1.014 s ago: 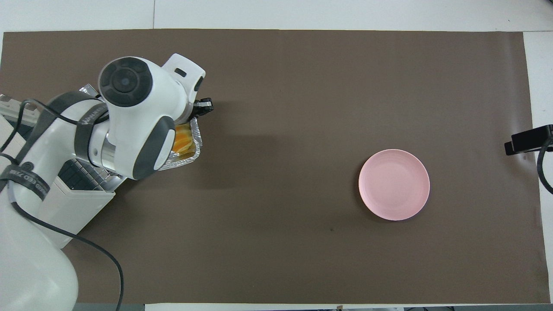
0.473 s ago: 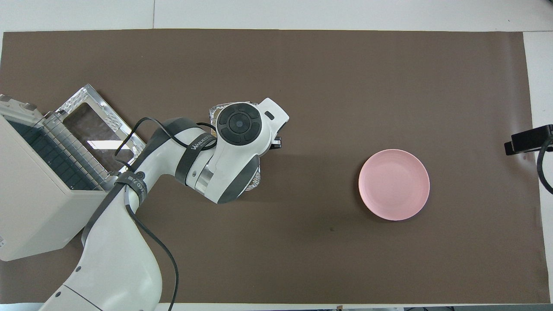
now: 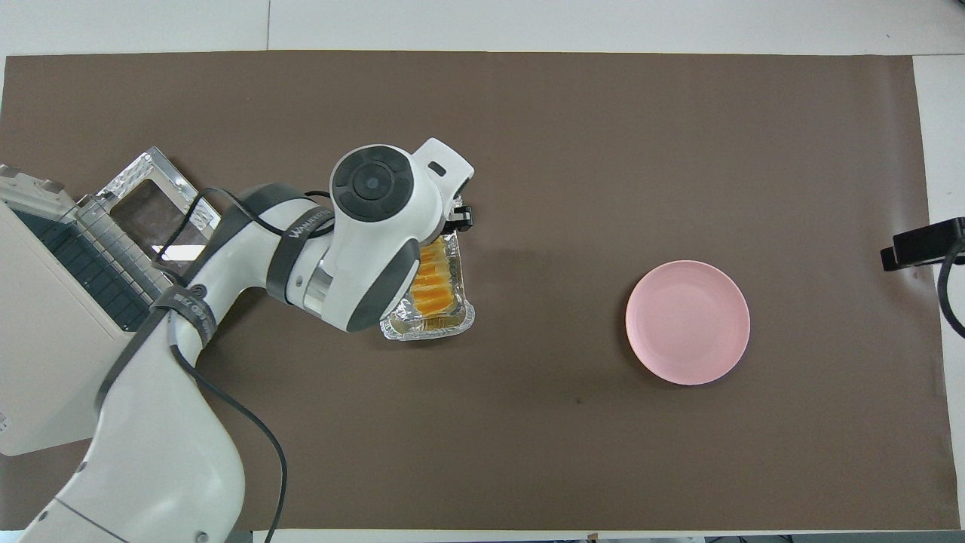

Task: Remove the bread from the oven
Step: 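Set the foil tray on the table and withdraw the left gripper, then reach the right gripper to the foil tray and grasp its rim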

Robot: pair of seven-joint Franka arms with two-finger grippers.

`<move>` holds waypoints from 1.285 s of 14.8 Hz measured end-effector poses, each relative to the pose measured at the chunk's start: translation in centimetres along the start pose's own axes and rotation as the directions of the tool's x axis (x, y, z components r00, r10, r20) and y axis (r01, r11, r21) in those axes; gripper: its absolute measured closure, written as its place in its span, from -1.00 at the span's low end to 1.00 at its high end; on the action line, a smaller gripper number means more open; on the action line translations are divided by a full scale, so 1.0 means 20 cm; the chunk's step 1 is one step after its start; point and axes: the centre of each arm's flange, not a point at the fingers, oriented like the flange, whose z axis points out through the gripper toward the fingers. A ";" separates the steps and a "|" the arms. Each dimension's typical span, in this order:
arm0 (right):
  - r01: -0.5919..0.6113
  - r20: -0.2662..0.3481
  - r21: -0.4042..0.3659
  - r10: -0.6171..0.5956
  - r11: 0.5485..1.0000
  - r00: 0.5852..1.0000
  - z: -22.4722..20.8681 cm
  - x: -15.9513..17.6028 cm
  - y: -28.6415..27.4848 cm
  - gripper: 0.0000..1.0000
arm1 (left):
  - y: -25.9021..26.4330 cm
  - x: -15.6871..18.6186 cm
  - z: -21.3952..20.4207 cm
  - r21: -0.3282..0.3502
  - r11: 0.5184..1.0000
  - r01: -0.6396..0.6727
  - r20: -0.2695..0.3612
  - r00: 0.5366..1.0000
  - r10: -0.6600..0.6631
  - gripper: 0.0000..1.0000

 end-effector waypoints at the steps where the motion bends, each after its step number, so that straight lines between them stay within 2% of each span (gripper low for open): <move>1: -0.001 0.008 0.001 0.001 1.000 1.000 0.00 0.00 0.00 -1.00 | -0.19 0.09 -0.12 0.003 0.999 0.036 -0.007 0.999 -0.036 -0.98; 4: 0.004 0.024 0.003 -0.004 1.000 1.000 0.01 -0.01 -0.01 -1.00 | -0.75 0.22 -0.43 0.026 0.998 0.049 0.005 0.999 -0.049 -1.00; 7: 0.046 -0.004 0.007 -0.046 0.999 0.999 0.02 0.02 -0.15 -1.00 | -1.07 0.16 -0.67 0.059 0.998 -0.008 0.116 0.993 0.001 -1.00; 10: 0.038 -0.048 0.003 -0.038 0.999 0.998 0.13 0.08 -0.54 -1.00 | -1.09 0.06 -0.86 0.067 0.997 -0.049 0.178 0.983 0.036 -1.00; 13: -0.006 -0.072 0.012 0.006 1.000 0.997 0.35 0.16 -0.94 -1.00 | -1.09 -0.01 -0.85 0.061 0.991 -0.116 0.219 0.971 0.100 -1.00; 15: -0.040 -0.099 0.030 0.043 0.999 0.994 0.55 0.28 -1.16 -1.00 | -1.09 -0.02 -0.81 0.058 0.989 -0.139 0.238 0.964 0.121 -1.00; 16: -0.061 -0.098 0.038 0.064 0.997 0.993 0.80 0.38 -1.39 -1.00 | -1.08 -0.03 -0.80 0.056 0.987 -0.148 0.243 0.961 0.130 -1.00; 19: -0.062 -0.093 0.025 0.064 0.998 0.994 1.08 0.50 -1.78 -1.00 | -1.04 -0.05 -0.80 0.053 0.985 -0.165 0.249 0.957 0.147 -1.00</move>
